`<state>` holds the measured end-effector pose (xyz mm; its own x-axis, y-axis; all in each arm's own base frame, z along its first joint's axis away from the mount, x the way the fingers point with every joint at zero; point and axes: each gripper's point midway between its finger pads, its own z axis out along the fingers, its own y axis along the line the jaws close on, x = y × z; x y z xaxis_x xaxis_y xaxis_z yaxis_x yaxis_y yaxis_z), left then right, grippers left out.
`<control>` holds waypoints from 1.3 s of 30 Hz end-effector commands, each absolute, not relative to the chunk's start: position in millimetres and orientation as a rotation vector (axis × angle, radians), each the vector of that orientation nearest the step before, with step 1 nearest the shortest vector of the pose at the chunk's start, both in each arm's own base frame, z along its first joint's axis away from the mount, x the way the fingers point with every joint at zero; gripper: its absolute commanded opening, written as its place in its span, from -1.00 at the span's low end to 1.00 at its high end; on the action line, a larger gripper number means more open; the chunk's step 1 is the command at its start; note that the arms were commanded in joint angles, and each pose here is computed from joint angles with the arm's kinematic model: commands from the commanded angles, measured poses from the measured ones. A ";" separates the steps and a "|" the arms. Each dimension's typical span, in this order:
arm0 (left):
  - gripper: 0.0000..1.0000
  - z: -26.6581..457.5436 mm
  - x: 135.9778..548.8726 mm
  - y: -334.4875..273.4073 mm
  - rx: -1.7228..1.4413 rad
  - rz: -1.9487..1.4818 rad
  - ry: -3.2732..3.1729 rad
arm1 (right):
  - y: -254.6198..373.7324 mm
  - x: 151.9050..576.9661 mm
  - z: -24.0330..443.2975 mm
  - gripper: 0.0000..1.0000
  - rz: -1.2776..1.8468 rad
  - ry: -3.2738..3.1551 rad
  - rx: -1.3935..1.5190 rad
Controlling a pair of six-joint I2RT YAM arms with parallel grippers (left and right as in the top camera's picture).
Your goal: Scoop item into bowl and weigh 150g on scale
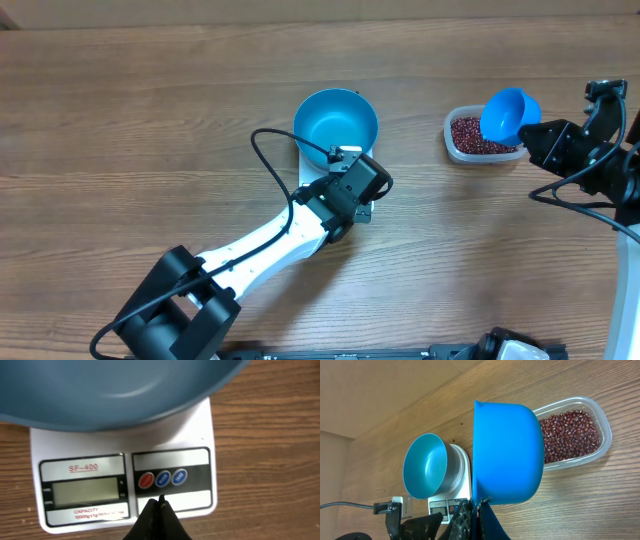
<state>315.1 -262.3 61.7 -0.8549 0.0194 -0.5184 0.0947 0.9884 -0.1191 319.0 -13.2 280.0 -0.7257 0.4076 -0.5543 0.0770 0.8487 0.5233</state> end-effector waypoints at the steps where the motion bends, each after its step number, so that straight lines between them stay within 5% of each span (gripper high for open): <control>1: -0.92 56.1 324.9 -259.8 0.056 -0.125 2.565 | -15.3 319.2 280.1 -0.93 0.611 2.328 0.354; 39: -0.92 36.9 337.3 -261.0 0.018 -0.087 2.537 | -15.4 319.2 280.1 -0.93 0.611 2.328 0.354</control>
<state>331.4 -260.6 34.9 -0.8345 0.0119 -0.5510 0.0551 0.9966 -0.0620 318.7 -13.2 279.7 -0.7264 0.4079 -0.5531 0.0780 0.8485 0.5234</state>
